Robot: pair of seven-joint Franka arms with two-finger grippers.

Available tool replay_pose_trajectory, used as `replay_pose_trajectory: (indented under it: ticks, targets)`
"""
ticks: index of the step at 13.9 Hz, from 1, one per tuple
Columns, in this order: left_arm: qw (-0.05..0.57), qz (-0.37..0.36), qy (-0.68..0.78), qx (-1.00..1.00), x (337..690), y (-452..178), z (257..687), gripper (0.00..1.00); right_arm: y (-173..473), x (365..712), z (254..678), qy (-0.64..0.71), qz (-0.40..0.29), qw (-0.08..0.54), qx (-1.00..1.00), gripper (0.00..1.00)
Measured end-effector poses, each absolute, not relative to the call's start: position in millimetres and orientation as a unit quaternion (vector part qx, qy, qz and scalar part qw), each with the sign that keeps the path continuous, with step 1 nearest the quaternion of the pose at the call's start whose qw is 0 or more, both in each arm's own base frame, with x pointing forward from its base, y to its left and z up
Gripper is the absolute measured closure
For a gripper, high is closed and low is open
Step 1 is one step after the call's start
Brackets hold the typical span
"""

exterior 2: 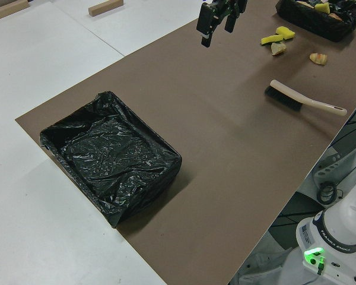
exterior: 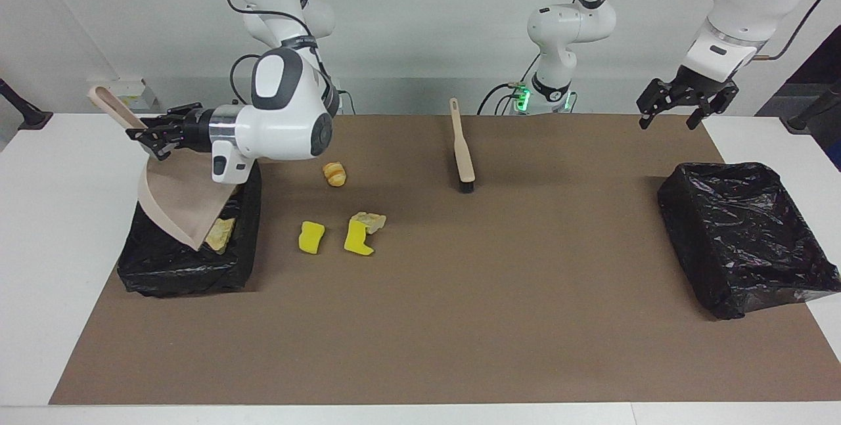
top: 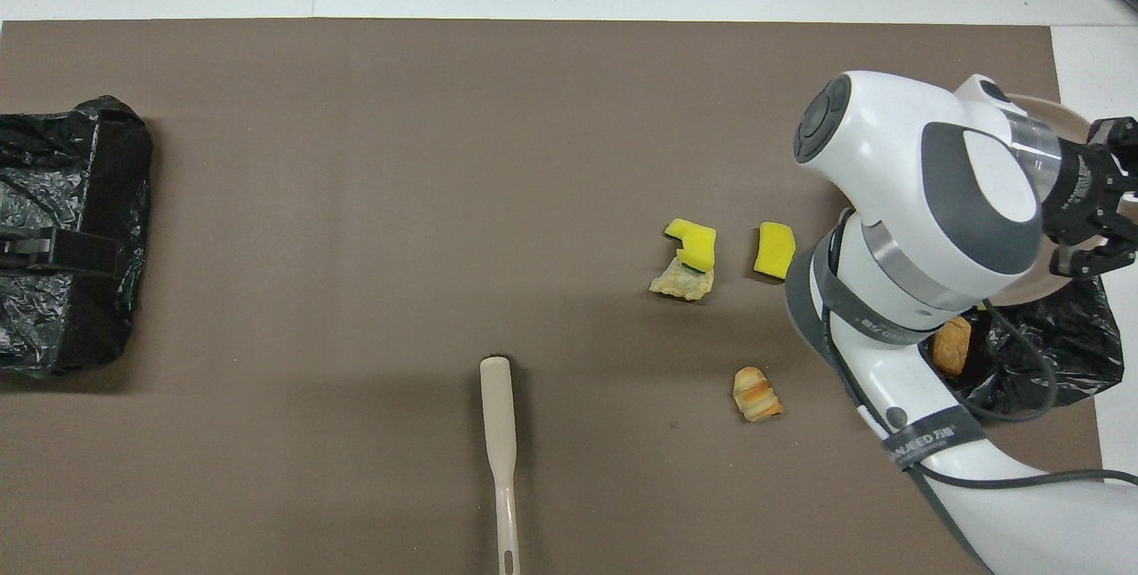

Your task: Sweep and dump trash in bin

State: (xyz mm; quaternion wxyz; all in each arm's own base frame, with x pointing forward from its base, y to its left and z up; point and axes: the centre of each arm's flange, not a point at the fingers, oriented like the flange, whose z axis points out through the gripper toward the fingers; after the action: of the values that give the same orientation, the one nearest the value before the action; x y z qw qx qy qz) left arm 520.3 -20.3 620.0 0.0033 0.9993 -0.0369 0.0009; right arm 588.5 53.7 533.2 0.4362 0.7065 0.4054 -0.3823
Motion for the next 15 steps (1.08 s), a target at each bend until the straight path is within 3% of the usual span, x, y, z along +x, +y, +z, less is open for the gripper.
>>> replay_pose_trajectory:
  ticks: [3, 7, 12, 15]
  targets:
    - [0.002, -0.012, -0.034, 0.999, 516, -43, 618, 0.0, 107, 587, 541, 0.312, -0.259, 0.373, 0.835, 0.69]
    - [0.002, -0.015, -0.051, 0.999, 515, -50, 617, 0.0, 156, 612, 523, 0.17, -0.167, 0.244, 0.94, 0.69]
    - [0.002, -0.018, -0.053, 0.998, 515, -48, 615, 0.0, 203, 634, 504, 0.021, -0.132, 0.073, 0.988, 0.69]
    - [0.002, -0.018, -0.052, 0.998, 515, -46, 615, 0.0, 242, 638, 492, -0.026, -0.135, 0.034, 0.99, 0.69]
